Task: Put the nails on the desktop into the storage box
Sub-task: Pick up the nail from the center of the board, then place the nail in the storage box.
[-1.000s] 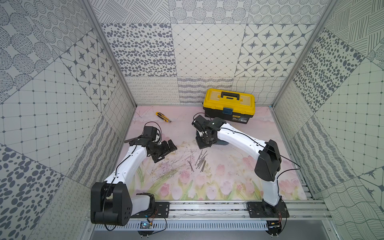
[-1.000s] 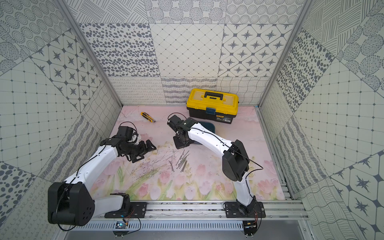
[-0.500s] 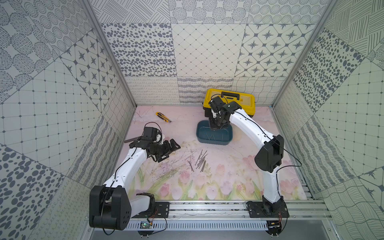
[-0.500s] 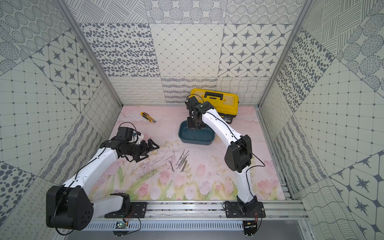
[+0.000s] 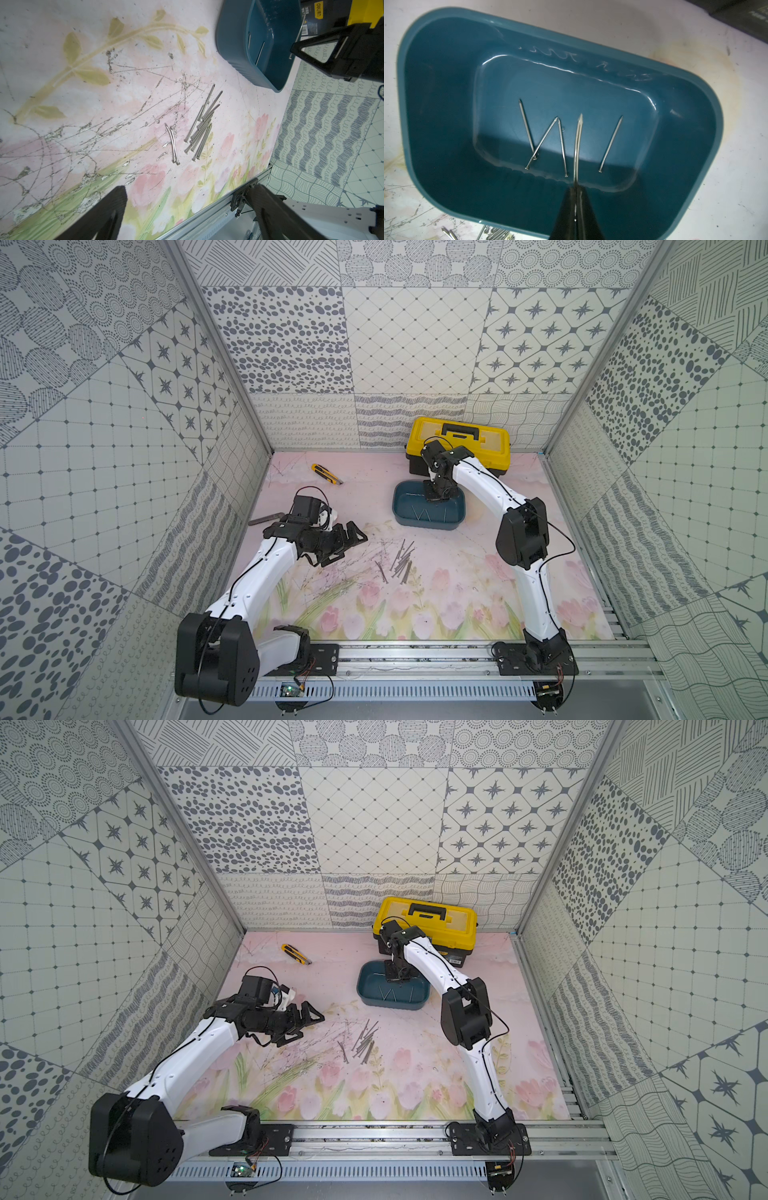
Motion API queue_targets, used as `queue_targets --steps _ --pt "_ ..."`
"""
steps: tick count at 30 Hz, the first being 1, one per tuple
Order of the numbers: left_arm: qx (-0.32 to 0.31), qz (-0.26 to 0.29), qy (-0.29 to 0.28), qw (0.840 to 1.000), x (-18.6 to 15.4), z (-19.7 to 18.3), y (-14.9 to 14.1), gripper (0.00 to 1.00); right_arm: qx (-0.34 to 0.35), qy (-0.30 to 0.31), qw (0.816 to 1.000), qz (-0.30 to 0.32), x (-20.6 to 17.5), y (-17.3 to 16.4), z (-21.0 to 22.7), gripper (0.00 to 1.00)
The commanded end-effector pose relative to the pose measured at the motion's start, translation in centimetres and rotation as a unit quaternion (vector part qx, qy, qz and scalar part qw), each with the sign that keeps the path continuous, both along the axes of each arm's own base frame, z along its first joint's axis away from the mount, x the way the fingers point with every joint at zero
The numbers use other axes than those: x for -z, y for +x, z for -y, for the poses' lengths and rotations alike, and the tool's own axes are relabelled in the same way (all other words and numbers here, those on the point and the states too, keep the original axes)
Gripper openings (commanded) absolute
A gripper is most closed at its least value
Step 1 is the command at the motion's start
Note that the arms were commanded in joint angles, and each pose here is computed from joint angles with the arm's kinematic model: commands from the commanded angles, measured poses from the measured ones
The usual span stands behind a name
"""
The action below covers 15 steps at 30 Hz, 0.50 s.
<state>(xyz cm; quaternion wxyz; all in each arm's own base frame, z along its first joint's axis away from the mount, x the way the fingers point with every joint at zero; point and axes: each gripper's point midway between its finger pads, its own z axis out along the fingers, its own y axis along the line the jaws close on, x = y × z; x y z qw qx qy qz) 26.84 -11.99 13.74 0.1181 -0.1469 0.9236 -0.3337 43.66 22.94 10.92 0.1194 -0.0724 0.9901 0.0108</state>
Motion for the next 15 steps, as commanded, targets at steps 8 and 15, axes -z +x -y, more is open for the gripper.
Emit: queue_targets --steps 8,15 --pt "0.011 -0.021 -0.009 1.000 0.3 0.5 0.2 0.99 -0.011 -0.021 0.999 -0.022 4.0 -0.1 1.2 0.00" --pt "0.010 -0.032 -0.007 0.999 0.6 0.5 0.6 1.00 -0.010 -0.027 0.999 -0.034 6.3 -1.0 1.7 0.00"
